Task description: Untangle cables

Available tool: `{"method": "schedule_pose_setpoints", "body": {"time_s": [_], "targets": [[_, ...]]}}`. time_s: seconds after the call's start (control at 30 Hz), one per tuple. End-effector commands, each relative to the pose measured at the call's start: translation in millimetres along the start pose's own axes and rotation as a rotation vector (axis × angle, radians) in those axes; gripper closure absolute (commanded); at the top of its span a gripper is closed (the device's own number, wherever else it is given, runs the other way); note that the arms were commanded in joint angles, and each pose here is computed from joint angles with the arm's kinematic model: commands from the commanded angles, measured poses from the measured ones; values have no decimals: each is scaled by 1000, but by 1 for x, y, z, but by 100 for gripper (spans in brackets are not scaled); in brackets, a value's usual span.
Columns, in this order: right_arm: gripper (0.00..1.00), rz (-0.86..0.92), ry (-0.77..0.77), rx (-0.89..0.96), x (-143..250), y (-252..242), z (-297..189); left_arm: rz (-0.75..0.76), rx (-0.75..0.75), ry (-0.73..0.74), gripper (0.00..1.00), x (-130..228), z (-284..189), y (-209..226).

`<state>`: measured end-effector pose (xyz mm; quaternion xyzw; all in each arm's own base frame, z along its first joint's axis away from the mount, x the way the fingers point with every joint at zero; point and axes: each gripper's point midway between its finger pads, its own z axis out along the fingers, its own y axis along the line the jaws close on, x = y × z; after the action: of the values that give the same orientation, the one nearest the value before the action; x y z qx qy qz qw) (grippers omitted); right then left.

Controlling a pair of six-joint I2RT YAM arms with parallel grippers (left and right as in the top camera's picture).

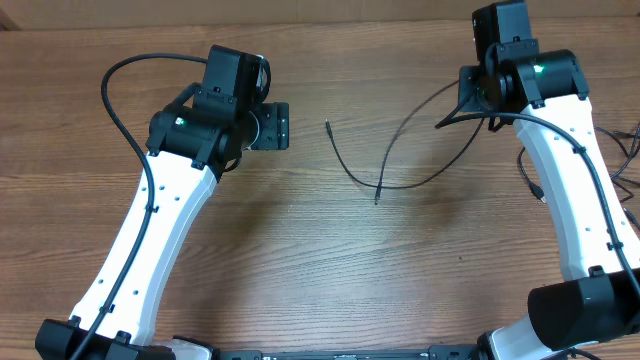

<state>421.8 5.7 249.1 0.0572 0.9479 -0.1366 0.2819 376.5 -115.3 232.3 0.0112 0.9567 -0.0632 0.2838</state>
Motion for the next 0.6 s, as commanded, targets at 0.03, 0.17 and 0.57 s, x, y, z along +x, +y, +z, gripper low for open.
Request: {"method": "schedule_pose_setpoints", "body": {"time_s": [0.03, 0.17, 0.57], "targets": [[96, 139, -200, 421, -40, -89, -36, -19, -29, -14, 20, -1, -7, 7], [96, 268, -305, 516, -66, -133, -63, -19, -30, -11, 20, 0, -7, 7], [96, 538, -263, 343, -55, -225, -57, -19, -30, -12, 19, 0, -7, 7]]}}
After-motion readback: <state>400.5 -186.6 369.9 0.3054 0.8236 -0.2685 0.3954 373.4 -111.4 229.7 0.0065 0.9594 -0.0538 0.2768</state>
